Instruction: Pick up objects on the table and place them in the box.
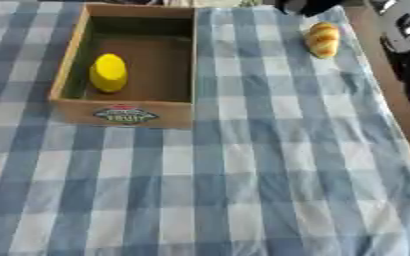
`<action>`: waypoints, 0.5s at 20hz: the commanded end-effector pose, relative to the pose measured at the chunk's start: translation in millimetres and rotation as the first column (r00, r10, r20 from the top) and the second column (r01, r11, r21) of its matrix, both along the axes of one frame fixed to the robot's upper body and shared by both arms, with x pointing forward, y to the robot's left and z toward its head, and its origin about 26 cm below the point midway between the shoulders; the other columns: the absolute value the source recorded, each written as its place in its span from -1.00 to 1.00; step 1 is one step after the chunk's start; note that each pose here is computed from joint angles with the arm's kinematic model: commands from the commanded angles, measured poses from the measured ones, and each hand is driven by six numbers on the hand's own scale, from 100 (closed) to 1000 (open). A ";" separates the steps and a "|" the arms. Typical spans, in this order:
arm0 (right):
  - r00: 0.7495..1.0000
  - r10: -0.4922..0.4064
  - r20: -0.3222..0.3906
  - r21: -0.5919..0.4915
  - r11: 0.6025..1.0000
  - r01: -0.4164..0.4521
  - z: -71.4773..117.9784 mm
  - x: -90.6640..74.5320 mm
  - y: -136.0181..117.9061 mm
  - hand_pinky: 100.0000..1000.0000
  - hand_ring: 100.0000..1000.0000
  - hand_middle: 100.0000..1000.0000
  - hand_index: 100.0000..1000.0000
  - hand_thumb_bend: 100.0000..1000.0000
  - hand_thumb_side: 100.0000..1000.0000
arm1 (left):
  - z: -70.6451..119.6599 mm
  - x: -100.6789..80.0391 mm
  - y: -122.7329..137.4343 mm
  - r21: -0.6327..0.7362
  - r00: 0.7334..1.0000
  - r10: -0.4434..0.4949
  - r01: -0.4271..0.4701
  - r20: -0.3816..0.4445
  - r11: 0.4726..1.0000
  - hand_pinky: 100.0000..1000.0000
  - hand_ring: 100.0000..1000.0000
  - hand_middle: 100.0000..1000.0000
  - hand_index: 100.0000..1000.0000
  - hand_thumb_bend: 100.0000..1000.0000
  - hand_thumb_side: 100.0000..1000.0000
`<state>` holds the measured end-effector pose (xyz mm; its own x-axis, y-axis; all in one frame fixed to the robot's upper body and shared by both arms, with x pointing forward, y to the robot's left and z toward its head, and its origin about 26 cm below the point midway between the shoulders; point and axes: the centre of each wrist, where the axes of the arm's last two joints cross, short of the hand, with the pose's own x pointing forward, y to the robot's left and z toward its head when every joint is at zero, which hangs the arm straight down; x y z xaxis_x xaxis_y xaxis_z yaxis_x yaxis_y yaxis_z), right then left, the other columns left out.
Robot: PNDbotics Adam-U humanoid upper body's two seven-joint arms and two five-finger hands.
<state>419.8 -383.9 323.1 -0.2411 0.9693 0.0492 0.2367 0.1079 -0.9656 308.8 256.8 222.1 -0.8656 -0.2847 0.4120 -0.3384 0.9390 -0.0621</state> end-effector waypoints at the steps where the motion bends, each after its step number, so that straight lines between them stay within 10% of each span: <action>1: 0.995 -0.093 0.043 -0.005 0.996 0.093 15.5 -11.1 -31.9 0.72 0.90 0.58 0.80 -0.36 -0.54 | 6.9 -3.0 3.8 0.014 1.000 0.015 -0.015 0.025 1.000 0.42 0.41 0.28 0.37 -1.00 -0.20; 10: 0.985 -0.173 0.026 0.019 0.985 0.172 9.0 -7.3 -55.1 0.72 0.91 0.58 0.81 -0.35 -0.55 | 7.4 -2.8 3.3 0.008 0.999 0.019 -0.019 0.028 1.000 0.42 0.41 0.28 0.36 -1.00 -0.16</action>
<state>420.7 -425.8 312.5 -0.1090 0.9905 0.0837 0.2341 0.1075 -0.9662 308.7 257.5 222.1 -0.8626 -0.2894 0.4150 -0.3459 0.9359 -0.0663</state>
